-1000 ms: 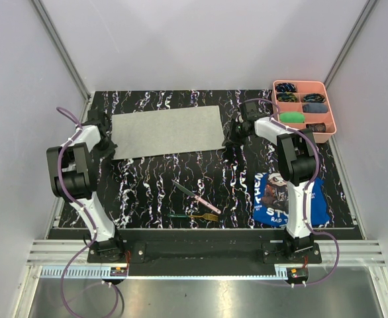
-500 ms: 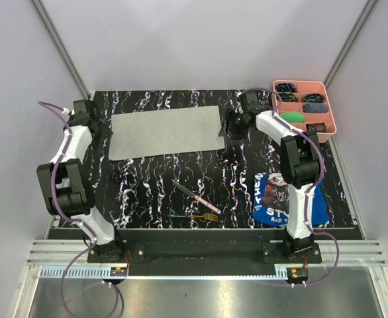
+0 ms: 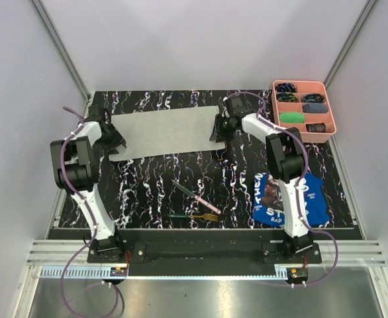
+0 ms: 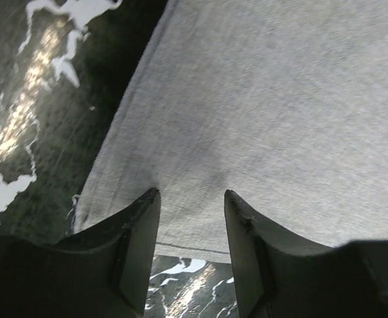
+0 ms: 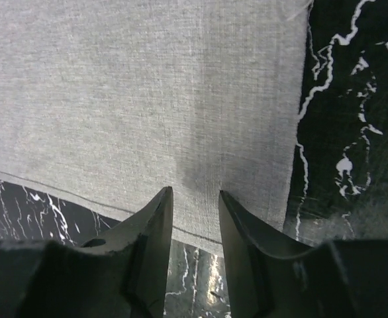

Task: Fold the napkin into a case and place the utensils inside
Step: Fold and flatten the napkin at the center of the board, then smooth out the rectangle-folded napkin at the center of the board.

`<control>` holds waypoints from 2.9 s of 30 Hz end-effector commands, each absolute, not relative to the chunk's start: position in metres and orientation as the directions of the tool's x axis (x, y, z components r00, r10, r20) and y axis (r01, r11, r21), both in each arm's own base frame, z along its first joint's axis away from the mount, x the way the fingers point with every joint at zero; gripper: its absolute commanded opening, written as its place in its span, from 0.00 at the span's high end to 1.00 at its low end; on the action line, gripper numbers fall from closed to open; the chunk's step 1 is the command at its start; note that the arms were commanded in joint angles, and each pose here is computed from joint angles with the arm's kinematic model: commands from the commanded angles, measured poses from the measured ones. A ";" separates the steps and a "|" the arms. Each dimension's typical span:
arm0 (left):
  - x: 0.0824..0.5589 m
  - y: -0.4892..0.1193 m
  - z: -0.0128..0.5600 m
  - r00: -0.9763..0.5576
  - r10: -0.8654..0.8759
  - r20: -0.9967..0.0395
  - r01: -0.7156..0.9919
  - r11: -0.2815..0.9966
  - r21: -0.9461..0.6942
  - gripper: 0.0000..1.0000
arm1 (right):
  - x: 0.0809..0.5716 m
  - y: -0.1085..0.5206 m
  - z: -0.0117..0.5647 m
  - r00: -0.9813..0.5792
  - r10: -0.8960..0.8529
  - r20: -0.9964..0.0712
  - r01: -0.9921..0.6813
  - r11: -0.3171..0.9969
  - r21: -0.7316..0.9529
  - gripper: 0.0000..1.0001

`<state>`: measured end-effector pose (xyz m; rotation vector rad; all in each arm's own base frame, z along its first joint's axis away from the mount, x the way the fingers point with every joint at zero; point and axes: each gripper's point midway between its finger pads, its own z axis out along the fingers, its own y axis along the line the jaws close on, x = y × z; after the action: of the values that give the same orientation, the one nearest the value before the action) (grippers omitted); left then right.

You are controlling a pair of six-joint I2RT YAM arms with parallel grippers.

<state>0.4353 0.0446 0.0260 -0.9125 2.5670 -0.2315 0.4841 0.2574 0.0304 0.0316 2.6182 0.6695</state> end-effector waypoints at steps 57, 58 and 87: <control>0.531 0.042 0.032 -0.607 -0.755 -0.247 -0.506 0.607 -0.612 0.94 | 0.549 0.213 0.042 -0.851 0.256 -0.459 -0.082 0.798 0.598 0.82; 0.534 0.043 0.034 -0.605 -0.755 -0.252 -0.501 0.607 -0.616 0.94 | 0.552 0.211 0.042 -0.848 0.255 -0.465 -0.086 0.800 0.594 0.82; 0.558 0.061 0.057 -0.543 -0.814 -0.206 -0.517 0.518 -0.681 0.85 | 0.565 0.216 0.091 -0.838 0.242 -0.489 -0.123 0.790 0.601 0.73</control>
<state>0.5591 0.0567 0.0261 -1.1435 2.2544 -0.8209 0.5572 0.2164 0.0321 0.1583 2.4838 0.8826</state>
